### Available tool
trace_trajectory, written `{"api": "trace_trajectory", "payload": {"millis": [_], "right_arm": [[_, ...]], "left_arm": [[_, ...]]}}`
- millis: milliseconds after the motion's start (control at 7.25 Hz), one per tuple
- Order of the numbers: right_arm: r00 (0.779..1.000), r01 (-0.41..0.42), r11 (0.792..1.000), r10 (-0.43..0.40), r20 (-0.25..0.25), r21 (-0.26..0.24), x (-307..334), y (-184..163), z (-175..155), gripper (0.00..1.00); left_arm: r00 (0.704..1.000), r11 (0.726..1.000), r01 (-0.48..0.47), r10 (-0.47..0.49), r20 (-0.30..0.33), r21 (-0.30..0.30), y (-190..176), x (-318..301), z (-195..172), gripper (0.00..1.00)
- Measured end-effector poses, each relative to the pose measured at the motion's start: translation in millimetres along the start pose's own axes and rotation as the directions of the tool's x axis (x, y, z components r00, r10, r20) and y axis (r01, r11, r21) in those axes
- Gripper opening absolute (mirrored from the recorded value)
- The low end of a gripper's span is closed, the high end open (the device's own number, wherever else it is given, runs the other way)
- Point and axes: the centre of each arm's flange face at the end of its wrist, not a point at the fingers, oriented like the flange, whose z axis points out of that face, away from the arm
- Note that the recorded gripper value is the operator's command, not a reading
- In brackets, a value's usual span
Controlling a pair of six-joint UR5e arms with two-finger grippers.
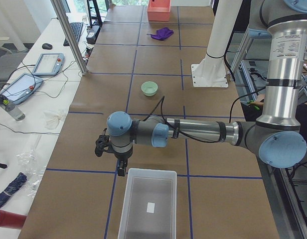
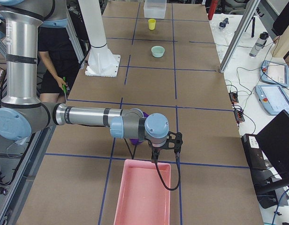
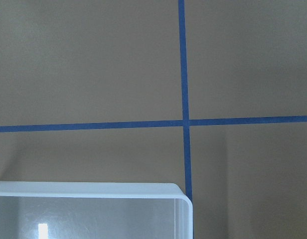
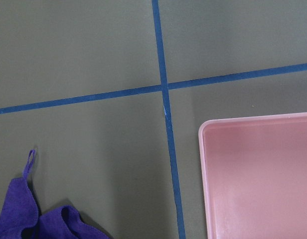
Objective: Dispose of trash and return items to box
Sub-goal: 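Move the left gripper toward the yellow cup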
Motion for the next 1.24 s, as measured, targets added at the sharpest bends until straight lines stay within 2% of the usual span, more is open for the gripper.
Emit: {"api": "trace_trajectory", "payload": {"millis": [414, 552, 828, 1241], "right_arm": [[1.0, -0.003, 1.0, 0.003, -0.004, 0.002, 1, 0, -1, 1.0], [1.0, -0.003, 1.0, 0.003, -0.004, 0.004, 0, -1, -2, 1.0], [1.0, -0.012, 1.0, 0.012, -0.004, 0.008, -2, -2, -4, 1.0], [1.0, -0.005, 1.0, 0.005, -0.004, 0.014, -5, -3, -6, 1.0]], "left_arm": [[1.0, 1.0, -0.014, 0.014, -0.001, 0.017, -3, 8, -8, 1.0], [1.0, 0.999, -0.017, 0.017, -0.003, 0.049, -6, 24, -24, 1.0], [0.999, 0.994, 0.039, -0.036, -0.031, 0.1, -2, 58, -51, 1.0], [0.992, 0.993, 0.093, -0.086, -0.093, 0.079, 19, 119, -28, 1.0]]}}
